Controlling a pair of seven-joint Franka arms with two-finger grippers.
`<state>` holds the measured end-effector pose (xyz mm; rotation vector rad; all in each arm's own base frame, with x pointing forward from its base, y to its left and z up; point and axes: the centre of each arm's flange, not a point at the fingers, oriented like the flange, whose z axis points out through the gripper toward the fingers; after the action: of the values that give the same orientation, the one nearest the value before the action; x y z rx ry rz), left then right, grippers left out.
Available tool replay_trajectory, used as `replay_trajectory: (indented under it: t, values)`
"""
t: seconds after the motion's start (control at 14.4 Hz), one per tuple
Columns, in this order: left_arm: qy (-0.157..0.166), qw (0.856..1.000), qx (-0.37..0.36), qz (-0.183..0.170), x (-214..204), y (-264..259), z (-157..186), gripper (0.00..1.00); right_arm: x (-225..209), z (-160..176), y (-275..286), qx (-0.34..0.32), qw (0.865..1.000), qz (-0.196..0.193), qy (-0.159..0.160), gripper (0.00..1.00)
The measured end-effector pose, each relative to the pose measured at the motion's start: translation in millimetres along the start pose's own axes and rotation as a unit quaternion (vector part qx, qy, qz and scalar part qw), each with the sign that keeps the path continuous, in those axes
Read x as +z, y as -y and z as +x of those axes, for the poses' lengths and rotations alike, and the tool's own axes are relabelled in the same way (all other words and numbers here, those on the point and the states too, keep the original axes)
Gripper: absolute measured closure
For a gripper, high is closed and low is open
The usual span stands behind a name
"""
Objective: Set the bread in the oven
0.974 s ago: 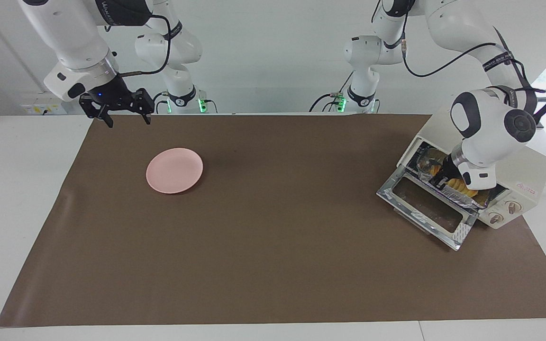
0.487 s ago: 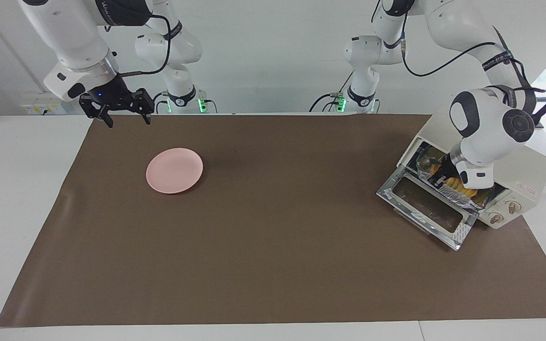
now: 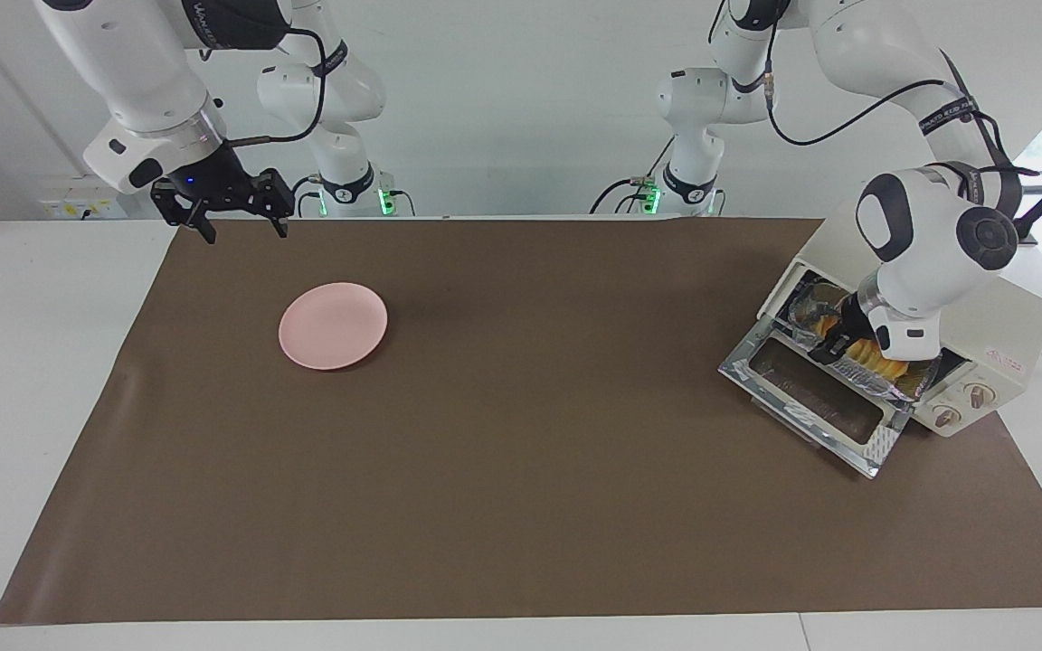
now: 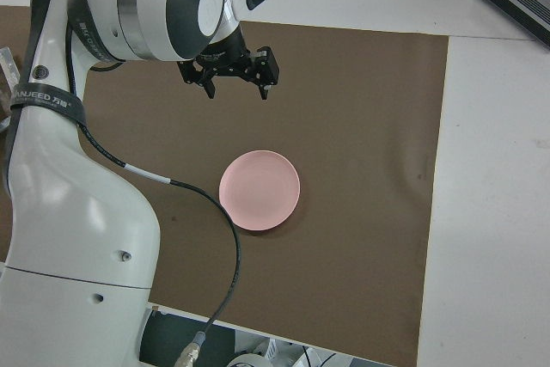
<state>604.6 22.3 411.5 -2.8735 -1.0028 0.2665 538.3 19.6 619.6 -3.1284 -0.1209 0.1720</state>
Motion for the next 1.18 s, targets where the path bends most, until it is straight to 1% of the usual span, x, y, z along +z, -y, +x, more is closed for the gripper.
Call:
replay_trajectory:
  t: [0.14, 0.21, 0.35, 0.42, 0.49, 0.63, 0.77, 0.9, 1.04, 1.18]
  values:
    - [-0.024, 1.0, 0.007, -0.015, -21, -4, 2, 0.08, 0, 0, 0, 0.0, 1.0, 0.0, 0.0, 0.0]
    - [-0.039, 0.999, 0.013, -0.025, -39, -6, 3, 0.0, 0, 0, 0, 0.0, 1.0, 0.0, 0.0, 0.0]
    - [-0.069, 0.996, 0.045, -0.042, -81, -7, -1, 0.0, 0, 0, 0, 0.0, 1.0, 0.0, 0.0, 0.0]
    - [-0.075, 0.993, 0.084, -0.044, -106, 0, -10, 0.0, 0, 0, 0, 0.0, 1.0, 0.0, 0.0, 0.0]
    - [-0.072, 0.988, 0.132, -0.041, -126, 12, -21, 0.0, 0, 0, 0, 0.0, 1.0, 0.0, 0.0, 0.0]
    - [-0.055, 0.972, 0.226, -0.031, -155, 38, -46, 0.0, 0, 0, 0, 0.0, 1.0, 0.0, 0.0, 0.0]
    - [-0.036, 0.95, 0.31, -0.023, -170, 56, -64, 0.0, 0, 0, 0, 0.0, 1.0, 0.0, 0.0, 0.0]
    - [-0.017, 0.928, 0.372, -0.016, -171, 59, -75, 0.0, 0, 0, 0, 0.0, 1.0, 0.0, 0.0, 0.0]
    - [-0.008, 0.918, 0.395, -0.015, -168, 51, -82, 0.0, 0, 0, 0, 0.0, 1.0, 0.0, 0.0, 0.0]
    - [-0.005, 0.916, 0.402, -0.016, -165, 44, -85, 0.0, 0, 0, 0, 0.0, 1.0, 0.0, 0.0, 0.0]
